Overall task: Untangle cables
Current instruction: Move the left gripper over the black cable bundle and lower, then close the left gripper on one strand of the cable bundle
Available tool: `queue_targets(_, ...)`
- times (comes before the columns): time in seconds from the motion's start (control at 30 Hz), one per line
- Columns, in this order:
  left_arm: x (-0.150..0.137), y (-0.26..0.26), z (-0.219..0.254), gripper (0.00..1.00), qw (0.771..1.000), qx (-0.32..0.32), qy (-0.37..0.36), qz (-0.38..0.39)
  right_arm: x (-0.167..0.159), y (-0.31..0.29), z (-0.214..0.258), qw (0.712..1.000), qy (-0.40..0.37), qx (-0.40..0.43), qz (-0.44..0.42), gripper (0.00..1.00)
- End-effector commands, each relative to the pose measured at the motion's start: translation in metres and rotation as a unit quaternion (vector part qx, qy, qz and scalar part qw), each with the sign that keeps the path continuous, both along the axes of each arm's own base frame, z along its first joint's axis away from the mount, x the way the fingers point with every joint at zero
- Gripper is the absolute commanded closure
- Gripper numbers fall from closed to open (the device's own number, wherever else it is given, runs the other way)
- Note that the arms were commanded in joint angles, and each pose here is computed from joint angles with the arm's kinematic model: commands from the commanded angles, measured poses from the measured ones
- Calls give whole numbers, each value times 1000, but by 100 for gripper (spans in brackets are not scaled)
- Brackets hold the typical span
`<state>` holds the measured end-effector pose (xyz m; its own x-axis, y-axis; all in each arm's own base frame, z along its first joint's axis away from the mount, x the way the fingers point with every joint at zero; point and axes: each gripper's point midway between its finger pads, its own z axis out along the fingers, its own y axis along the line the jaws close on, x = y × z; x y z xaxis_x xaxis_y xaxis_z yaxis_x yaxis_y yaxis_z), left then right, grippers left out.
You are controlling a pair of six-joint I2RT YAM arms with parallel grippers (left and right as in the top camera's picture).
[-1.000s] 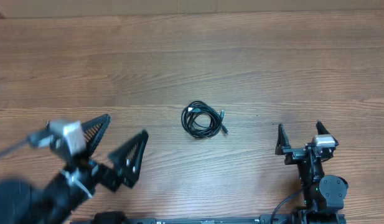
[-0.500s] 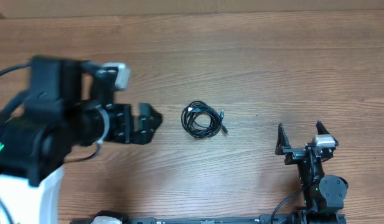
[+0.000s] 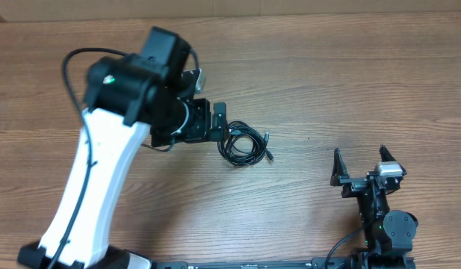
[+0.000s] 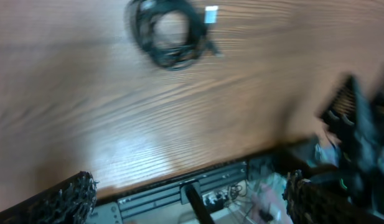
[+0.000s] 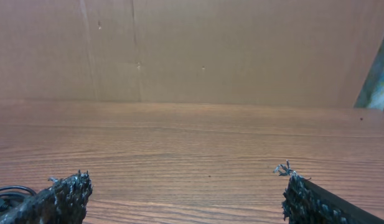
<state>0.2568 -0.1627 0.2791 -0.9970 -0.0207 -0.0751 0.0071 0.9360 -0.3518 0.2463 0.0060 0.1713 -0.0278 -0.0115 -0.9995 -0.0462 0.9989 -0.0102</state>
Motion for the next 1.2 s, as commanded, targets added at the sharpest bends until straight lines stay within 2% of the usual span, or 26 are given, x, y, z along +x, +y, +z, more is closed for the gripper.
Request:
queue_targets(0.0, 8, 8, -30, 0, 994, 67, 36, 81, 0, -2, -1, 1000, -3, -1, -4, 0)
queue_targets(0.17, 11, -6, -64, 0, 992, 77, 58, 86, 0, -2, -1, 1000, -3, -1, -4, 0)
queue_targets(0.37, 12, -8, -107, 1, 979, 84, 95, 157, 0, -2, -1, 1000, -3, -1, -4, 0)
queue_targets(0.5, 13, -16, -132, 1, 974, 65, 112, 184, 0, -2, -1, 1000, -3, -1, -4, 0)
queue_targets(0.83, 32, -30, -184, 0, 960, 17, 101, 262, 0, -2, -1, 1000, -3, -1, -4, 0)
queue_targets(1.0, 29, -38, -211, 1, 949, 3, 104, 298, 0, -2, -1, 1000, -3, -1, -4, 0)
queue_targets(1.17, 25, -46, -224, 0, 950, -6, 98, 296, 0, -2, -1, 1000, -3, -1, -4, 0)
